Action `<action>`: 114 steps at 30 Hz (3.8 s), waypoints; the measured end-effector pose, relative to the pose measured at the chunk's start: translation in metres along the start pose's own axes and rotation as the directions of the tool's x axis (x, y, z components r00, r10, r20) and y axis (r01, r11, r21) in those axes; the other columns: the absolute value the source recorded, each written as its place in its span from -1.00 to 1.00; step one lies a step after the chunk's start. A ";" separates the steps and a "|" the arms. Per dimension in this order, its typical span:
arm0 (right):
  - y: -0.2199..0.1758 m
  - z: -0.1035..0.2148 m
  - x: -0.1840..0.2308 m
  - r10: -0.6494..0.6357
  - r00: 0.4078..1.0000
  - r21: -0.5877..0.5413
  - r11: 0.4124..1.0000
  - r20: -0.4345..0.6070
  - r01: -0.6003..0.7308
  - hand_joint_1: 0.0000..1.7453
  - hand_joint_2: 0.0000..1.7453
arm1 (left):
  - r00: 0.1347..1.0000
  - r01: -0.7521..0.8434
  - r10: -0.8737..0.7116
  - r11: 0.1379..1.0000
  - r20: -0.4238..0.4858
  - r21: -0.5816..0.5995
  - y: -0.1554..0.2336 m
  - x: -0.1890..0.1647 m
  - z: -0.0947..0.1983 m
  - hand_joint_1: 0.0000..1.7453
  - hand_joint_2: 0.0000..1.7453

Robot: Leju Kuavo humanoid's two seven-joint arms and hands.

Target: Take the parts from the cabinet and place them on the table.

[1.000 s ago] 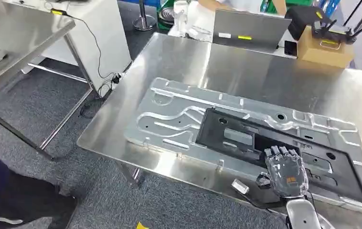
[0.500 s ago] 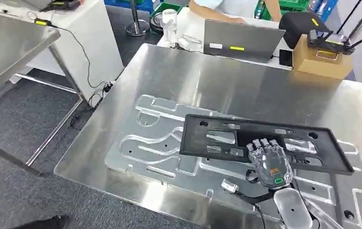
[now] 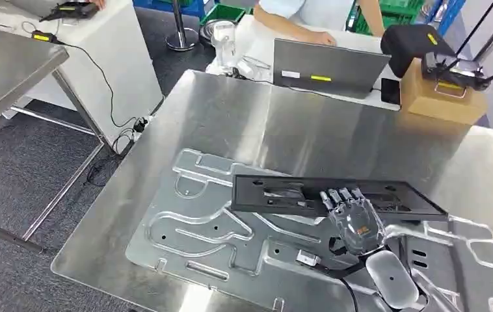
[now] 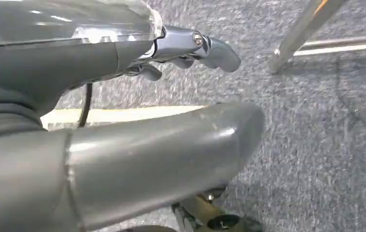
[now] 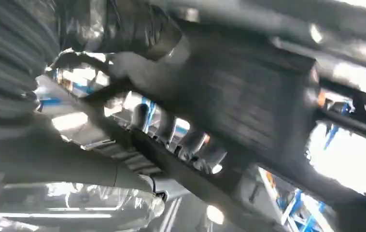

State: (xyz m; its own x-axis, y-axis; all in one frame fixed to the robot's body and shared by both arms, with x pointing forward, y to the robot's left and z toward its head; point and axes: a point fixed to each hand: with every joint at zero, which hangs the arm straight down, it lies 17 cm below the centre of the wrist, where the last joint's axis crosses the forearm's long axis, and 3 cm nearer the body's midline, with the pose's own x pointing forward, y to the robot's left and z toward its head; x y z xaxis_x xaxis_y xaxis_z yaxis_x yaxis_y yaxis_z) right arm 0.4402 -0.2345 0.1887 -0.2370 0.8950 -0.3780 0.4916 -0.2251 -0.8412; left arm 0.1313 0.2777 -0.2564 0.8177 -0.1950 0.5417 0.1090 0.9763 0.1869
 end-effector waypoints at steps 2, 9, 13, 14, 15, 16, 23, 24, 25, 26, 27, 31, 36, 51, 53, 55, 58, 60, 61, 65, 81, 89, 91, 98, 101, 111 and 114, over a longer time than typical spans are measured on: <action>0.003 0.002 -0.003 -0.008 1.000 0.007 1.000 -0.017 0.008 -1.00 1.00 | 1.000 -0.005 0.005 1.000 0.005 -0.004 0.000 0.001 0.000 -1.00 -1.00; 0.010 0.009 -0.002 -0.043 0.998 0.025 0.999 -0.050 0.044 -1.00 1.00 | 1.000 -0.025 0.025 1.000 0.009 -0.013 -0.002 0.004 0.000 -1.00 -1.00; 0.013 0.011 -0.004 -0.050 0.996 0.032 0.998 -0.068 0.052 -1.00 1.00 | 0.999 -0.041 0.042 0.999 0.014 -0.015 0.001 0.007 -0.002 -1.00 -1.00; 0.013 0.011 -0.005 -0.049 0.996 0.034 0.998 -0.071 0.052 -1.00 1.00 | 0.998 -0.052 0.052 0.998 0.017 -0.019 -0.001 0.008 -0.002 -1.00 -1.00; 0.015 0.012 -0.004 -0.050 0.996 0.038 0.998 -0.073 0.053 -1.00 1.00 | 0.998 -0.057 0.058 0.998 0.016 -0.022 -0.001 0.007 -0.001 -1.00 -1.00; 0.015 0.012 -0.004 -0.052 0.996 0.038 0.998 -0.075 0.055 -1.00 1.00 | 0.998 -0.062 0.062 0.998 0.015 -0.022 -0.001 0.006 -0.001 -1.00 -1.00; 0.022 0.018 -0.006 -0.050 0.995 0.058 0.997 -0.084 0.055 -1.00 1.00 | 0.997 -0.073 0.073 0.997 0.017 -0.024 -0.002 0.008 -0.001 -1.00 -1.00; 0.022 0.018 -0.007 -0.049 0.995 0.059 0.997 -0.085 0.054 -1.00 1.00 | 0.997 -0.074 0.074 0.997 0.016 -0.025 -0.002 0.007 -0.001 -1.00 -1.00; 0.022 0.017 -0.007 -0.049 0.995 0.058 0.997 -0.086 0.054 -1.00 1.00 | 0.997 -0.074 0.075 0.997 0.016 -0.026 -0.002 0.007 -0.001 -1.00 -1.00; 0.021 0.016 -0.008 -0.048 0.995 0.057 0.997 -0.087 0.053 -1.00 1.00 | 0.997 -0.075 0.075 0.997 0.017 -0.026 -0.003 0.008 -0.001 -1.00 -1.00; 0.021 0.015 -0.009 -0.047 0.995 0.055 0.997 -0.088 0.052 -1.00 1.00 | 0.997 -0.075 0.075 0.997 0.017 -0.027 -0.003 0.008 -0.001 -1.00 -1.00; 0.021 0.014 -0.009 -0.046 0.995 0.059 0.997 -0.091 0.052 -1.00 1.00 | 0.997 -0.078 0.079 0.997 0.018 -0.029 -0.004 0.008 -0.001 -1.00 -1.00; 0.020 0.012 -0.008 -0.051 0.994 0.056 0.997 -0.095 0.057 -1.00 1.00 | 0.996 -0.084 0.084 0.996 0.013 -0.032 -0.004 0.006 0.000 -1.00 -1.00; 0.021 0.011 -0.012 -0.049 0.993 0.057 0.997 -0.112 0.055 -1.00 1.00 | 0.996 -0.085 0.086 0.996 0.013 -0.032 -0.005 0.008 -0.001 -1.00 -1.00; 0.023 0.013 -0.011 -0.050 0.992 0.063 0.996 -0.112 0.057 -1.00 1.00 | 0.996 -0.086 0.086 0.996 0.013 -0.032 -0.005 0.008 -0.001 -1.00 -1.00; 0.024 0.015 -0.009 -0.051 0.993 0.068 0.996 -0.109 0.059 -1.00 1.00 | 0.996 -0.086 0.087 0.996 0.012 -0.032 -0.005 0.008 0.000 -1.00 -1.00; 0.021 0.011 -0.012 -0.050 0.993 0.055 0.997 -0.112 0.056 -1.00 1.00 | 0.996 -0.087 0.088 0.996 0.013 -0.034 -0.007 0.009 -0.001 -1.00 -1.00; 0.020 0.011 -0.011 -0.051 0.992 0.054 0.997 -0.112 0.057 -1.00 1.00 | 0.996 -0.089 0.089 0.995 0.013 -0.036 -0.008 0.009 0.000 -1.00 -1.00; 0.021 0.011 -0.011 -0.051 0.992 0.056 0.997 -0.111 0.057 -1.00 1.00 | 0.996 -0.089 0.089 0.995 0.013 -0.036 -0.008 0.009 0.000 -1.00 -1.00; 0.021 0.011 -0.011 -0.052 0.992 0.056 0.997 -0.111 0.059 -1.00 1.00 | 0.996 -0.090 0.091 0.995 0.008 -0.035 -0.008 0.006 0.001 -1.00 -1.00; 0.030 0.021 -0.003 -0.058 0.993 0.089 0.994 -0.103 0.067 -1.00 1.00 | 0.996 -0.092 0.092 0.995 0.013 -0.033 -0.007 0.010 -0.001 -1.00 -1.00; 0.032 0.021 -0.003 -0.057 0.993 0.091 0.994 -0.105 0.066 -1.00 1.00 | 0.996 -0.093 0.093 0.995 0.010 -0.038 -0.010 0.009 0.000 -1.00 -1.00; 0.031 0.020 -0.004 -0.057 0.992 0.088 0.994 -0.108 0.067 -1.00 1.00 | 0.996 -0.092 0.093 0.995 0.009 -0.039 -0.010 0.009 0.000 -1.00 -1.00; 0.030 0.021 0.001 -0.063 0.992 0.086 0.994 -0.105 0.072 -1.00 1.00 | 0.996 -0.092 0.093 0.995 0.007 -0.036 -0.010 0.007 0.000 -1.00 -1.00; 0.031 0.027 0.004 -0.073 0.990 0.081 0.993 -0.118 0.082 -1.00 1.00 | 0.995 -0.096 0.096 0.995 0.007 -0.033 -0.009 0.007 0.000 -1.00 -1.00; 0.022 0.086 0.049 -0.246 0.952 0.023 0.967 -0.181 0.255 -1.00 -1.00 | 0.993 -0.117 0.117 0.993 -0.004 -0.011 -0.009 0.005 0.001 -1.00 -1.00; 0.025 0.096 0.052 -0.262 0.943 0.037 0.961 -0.207 0.275 -1.00 -1.00 | 0.993 -0.120 0.120 0.993 -0.007 -0.007 -0.008 0.004 0.001 -1.00 -1.00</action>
State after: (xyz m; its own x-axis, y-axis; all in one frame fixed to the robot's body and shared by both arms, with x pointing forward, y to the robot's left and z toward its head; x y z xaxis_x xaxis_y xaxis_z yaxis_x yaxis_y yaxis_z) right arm 0.3598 -0.2305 0.1106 -0.1786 0.9823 -0.0556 0.3757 0.0159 -0.9266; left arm 0.1327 0.2690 -0.2552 0.8288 -0.0754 0.5544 0.0140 0.9934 0.1142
